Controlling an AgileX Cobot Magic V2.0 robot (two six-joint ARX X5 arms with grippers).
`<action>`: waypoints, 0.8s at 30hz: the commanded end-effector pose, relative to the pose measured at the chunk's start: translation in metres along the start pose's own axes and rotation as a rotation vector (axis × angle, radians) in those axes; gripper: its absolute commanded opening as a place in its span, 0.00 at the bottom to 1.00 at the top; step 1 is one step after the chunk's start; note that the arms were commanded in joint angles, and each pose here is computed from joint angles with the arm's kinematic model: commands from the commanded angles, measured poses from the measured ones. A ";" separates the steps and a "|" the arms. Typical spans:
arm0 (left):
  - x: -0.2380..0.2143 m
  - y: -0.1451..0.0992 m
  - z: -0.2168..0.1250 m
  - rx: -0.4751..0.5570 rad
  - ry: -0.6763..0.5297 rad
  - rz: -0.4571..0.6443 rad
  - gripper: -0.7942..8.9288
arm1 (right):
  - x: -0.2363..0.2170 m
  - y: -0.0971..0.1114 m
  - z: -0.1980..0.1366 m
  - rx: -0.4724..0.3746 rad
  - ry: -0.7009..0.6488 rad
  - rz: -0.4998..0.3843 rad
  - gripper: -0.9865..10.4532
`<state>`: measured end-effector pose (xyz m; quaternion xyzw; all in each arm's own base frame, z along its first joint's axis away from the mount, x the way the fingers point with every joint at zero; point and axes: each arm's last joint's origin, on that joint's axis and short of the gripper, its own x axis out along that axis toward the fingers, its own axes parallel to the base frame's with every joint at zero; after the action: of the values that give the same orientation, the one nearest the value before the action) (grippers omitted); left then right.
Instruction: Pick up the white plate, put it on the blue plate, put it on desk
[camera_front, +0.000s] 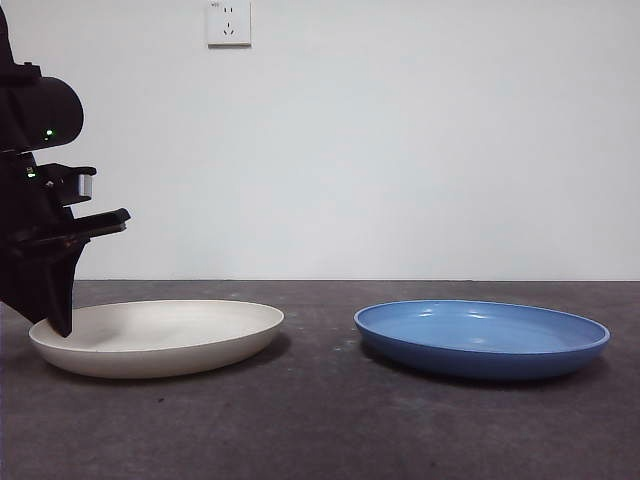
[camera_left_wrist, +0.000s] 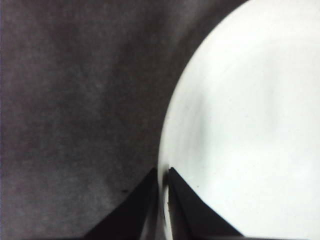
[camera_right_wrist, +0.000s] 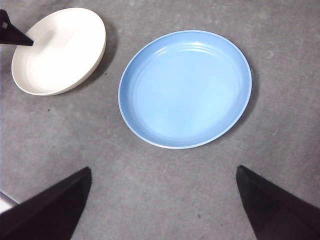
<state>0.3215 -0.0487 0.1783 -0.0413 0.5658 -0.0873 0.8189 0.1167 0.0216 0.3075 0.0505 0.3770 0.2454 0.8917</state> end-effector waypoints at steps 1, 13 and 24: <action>-0.002 0.000 0.004 -0.013 -0.005 0.003 0.09 | -0.004 0.002 0.005 -0.003 -0.023 -0.001 0.49; -0.087 -0.020 0.012 -0.016 -0.261 -0.164 0.09 | -0.004 0.002 0.005 -0.002 -0.024 0.000 0.49; -0.114 -0.088 0.023 0.110 -0.332 -0.318 0.09 | -0.014 0.006 0.009 0.027 -0.100 -0.004 0.49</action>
<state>0.2897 -0.1059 0.3027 -0.0907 0.4092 -0.2325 0.8776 0.1140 0.0213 0.3146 0.0678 0.3530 0.2372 0.9025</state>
